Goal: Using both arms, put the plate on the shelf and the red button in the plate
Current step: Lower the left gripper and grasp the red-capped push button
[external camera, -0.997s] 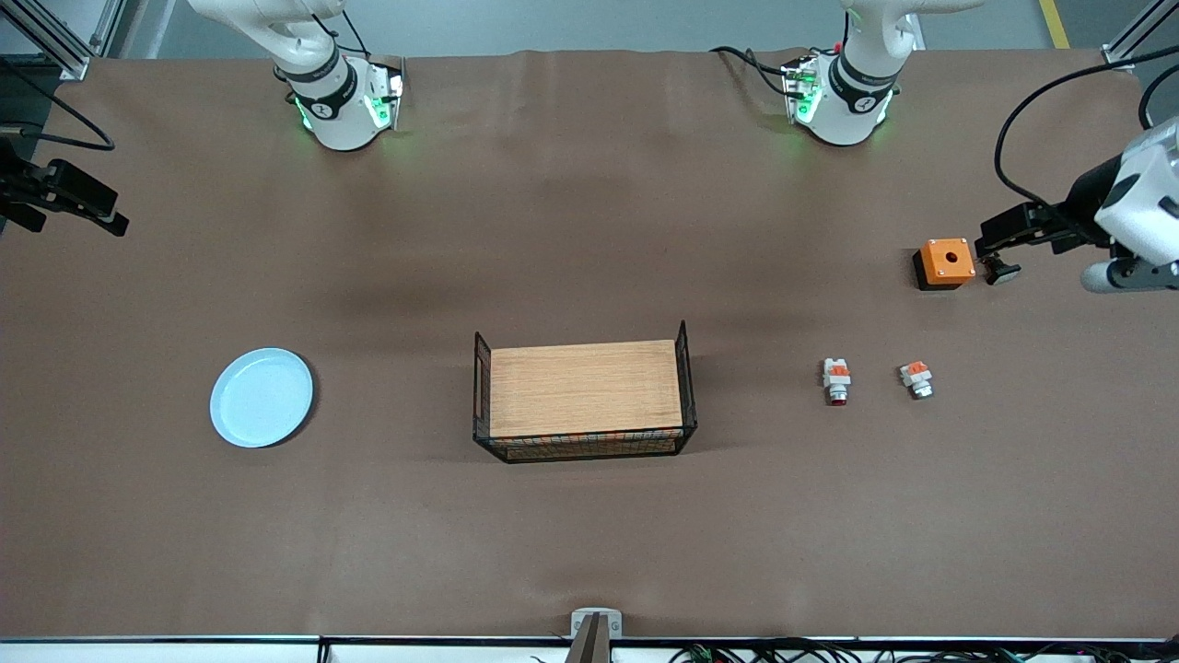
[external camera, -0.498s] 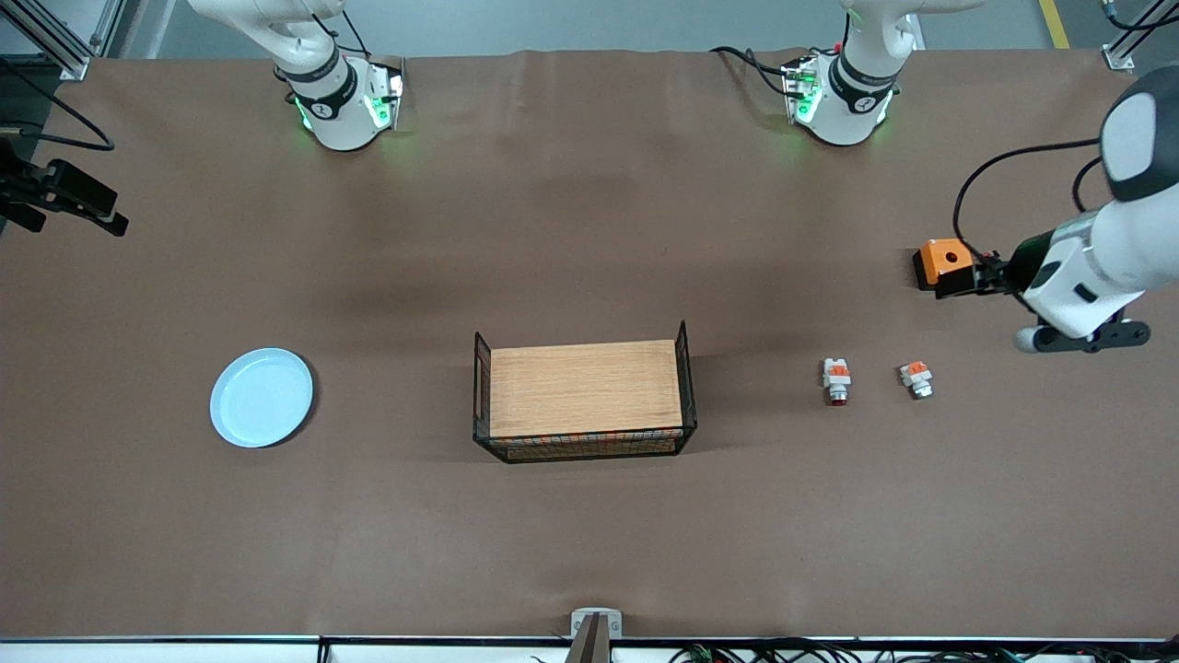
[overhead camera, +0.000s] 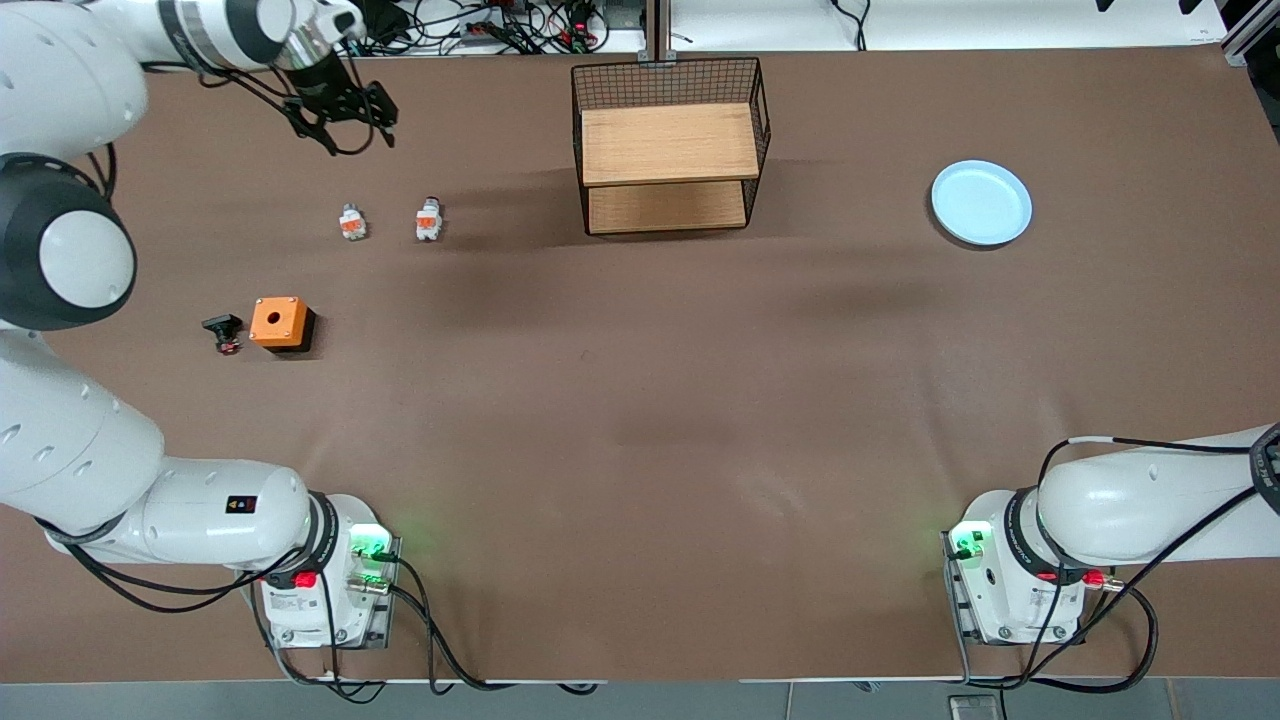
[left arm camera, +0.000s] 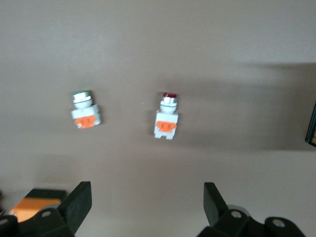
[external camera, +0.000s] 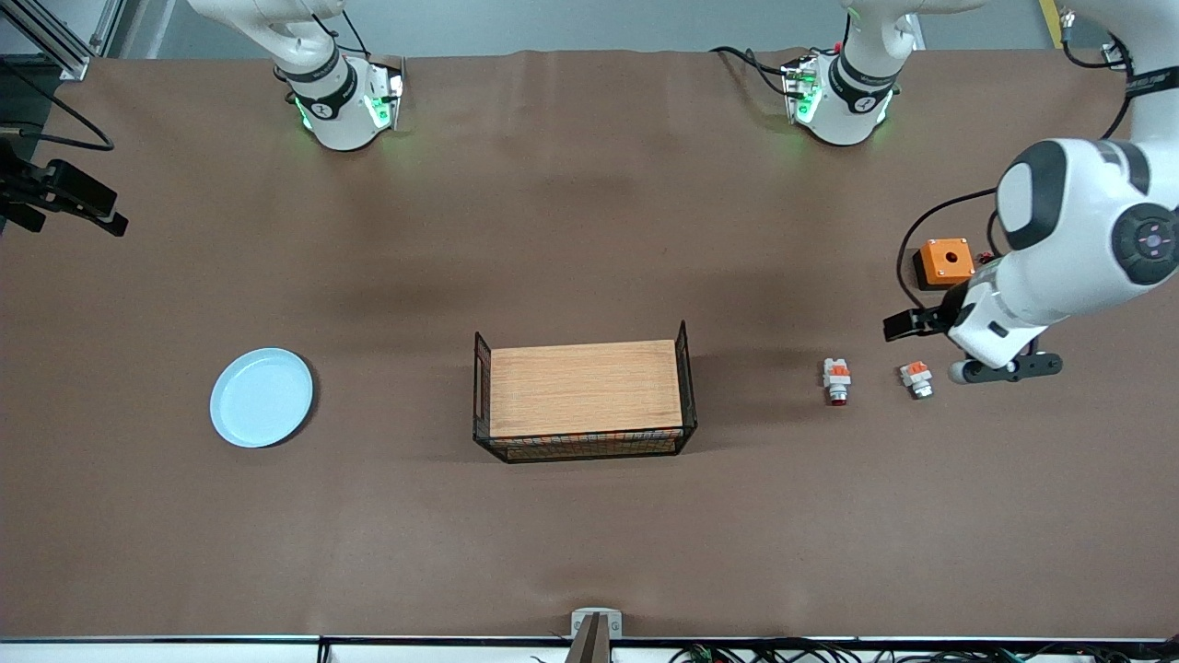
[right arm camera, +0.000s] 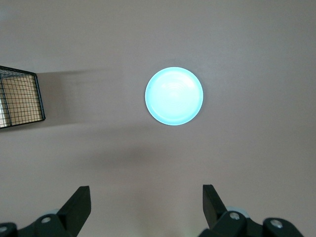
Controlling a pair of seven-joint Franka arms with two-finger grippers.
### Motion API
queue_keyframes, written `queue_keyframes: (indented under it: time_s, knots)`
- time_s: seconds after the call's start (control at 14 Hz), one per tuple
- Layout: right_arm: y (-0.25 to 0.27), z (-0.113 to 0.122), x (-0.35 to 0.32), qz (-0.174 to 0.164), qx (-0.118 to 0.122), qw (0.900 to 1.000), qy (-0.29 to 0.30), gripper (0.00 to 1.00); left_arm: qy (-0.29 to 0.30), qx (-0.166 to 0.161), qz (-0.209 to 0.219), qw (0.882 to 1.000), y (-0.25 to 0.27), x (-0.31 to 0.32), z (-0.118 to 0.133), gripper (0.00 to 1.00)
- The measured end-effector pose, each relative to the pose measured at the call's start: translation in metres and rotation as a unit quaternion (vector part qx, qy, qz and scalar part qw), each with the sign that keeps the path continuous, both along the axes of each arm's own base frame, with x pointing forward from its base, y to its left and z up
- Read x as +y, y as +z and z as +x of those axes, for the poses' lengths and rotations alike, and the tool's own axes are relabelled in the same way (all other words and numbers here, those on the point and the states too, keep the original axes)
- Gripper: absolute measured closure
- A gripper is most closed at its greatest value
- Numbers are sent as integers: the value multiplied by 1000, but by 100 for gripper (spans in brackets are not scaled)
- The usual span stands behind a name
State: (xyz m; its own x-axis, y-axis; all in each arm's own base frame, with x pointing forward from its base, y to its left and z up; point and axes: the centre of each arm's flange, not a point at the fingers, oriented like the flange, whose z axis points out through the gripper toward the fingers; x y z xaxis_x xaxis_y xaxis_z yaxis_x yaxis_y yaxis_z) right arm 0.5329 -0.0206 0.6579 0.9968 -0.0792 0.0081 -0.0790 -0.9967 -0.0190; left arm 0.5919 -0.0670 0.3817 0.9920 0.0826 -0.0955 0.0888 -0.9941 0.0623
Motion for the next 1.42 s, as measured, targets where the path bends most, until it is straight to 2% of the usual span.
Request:
queue_keyframes:
  time_s: [0.28, 0.71, 1.28, 1.42]
  knots:
    - [0, 0, 0, 0, 0, 1000, 0, 0, -5, -24, -6, 1000, -52, -15, 11, 0]
    - [0, 0, 0, 0, 0, 1000, 0, 0, -29, -33, 1, 999, -123, -29, 18, 0]
    - [-1, -2, -8, -9, 7, 1000, -6, 0, -65, -15, 23, 998, -174, -34, 13, 0]
    - [-1, -2, -8, -10, 7, 1000, -6, 0, -69, -20, 21, 997, -184, -40, 13, 0]
